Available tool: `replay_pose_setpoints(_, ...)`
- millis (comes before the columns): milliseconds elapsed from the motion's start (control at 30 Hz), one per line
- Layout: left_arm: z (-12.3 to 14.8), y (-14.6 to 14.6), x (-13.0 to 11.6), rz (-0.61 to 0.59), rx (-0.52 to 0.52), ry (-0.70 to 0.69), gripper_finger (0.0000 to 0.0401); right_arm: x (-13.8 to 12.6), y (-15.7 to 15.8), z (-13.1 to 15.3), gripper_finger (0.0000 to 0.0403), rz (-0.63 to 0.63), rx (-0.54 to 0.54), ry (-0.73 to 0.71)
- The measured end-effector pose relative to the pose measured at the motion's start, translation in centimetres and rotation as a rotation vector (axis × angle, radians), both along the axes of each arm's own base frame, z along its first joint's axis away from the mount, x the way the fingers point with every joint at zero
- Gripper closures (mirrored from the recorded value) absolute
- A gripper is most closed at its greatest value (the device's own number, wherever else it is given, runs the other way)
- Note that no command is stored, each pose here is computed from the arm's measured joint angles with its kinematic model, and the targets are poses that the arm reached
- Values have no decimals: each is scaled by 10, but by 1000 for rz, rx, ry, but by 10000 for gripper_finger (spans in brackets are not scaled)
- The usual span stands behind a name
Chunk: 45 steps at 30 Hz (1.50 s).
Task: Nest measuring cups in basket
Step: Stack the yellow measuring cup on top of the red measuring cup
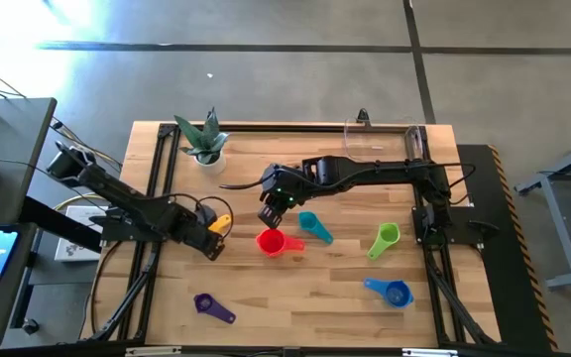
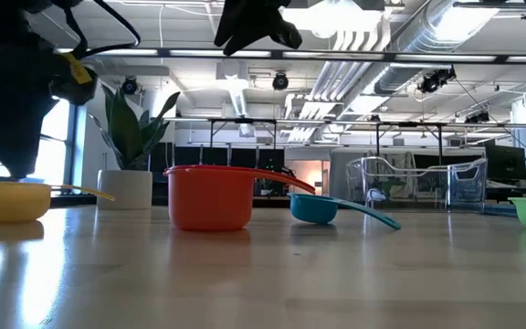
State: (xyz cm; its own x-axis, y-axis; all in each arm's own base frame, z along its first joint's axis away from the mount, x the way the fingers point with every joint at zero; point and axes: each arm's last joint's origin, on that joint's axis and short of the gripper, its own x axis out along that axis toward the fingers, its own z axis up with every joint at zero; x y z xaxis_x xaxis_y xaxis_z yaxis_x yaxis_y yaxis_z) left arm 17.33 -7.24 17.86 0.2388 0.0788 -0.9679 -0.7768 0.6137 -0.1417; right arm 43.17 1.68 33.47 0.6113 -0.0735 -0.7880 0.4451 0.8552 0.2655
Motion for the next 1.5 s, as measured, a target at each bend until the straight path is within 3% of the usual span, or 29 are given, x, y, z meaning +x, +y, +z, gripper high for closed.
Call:
replay_pose_setpoints(500,-21,5,13,3,22,111,277,-1,0,-1,329,-1,-1,9)
replay_pose_setpoints(833,-22,5,14,-70,32,117,388,-1,0,-1,329,5,-6,10)
replay_pose_setpoints(967,-20,4,16,-96,22,108,389,-1,0,-1,329,5,-6,10)
replay_pose_setpoints(1267,20,-12,41,-261,6,-36,395,-2,0,1,329,-33,15,19)
replay_pose_setpoints(1500,53,-18,57,-351,69,-158,396,-13,-4,34,330,-125,-82,-2)
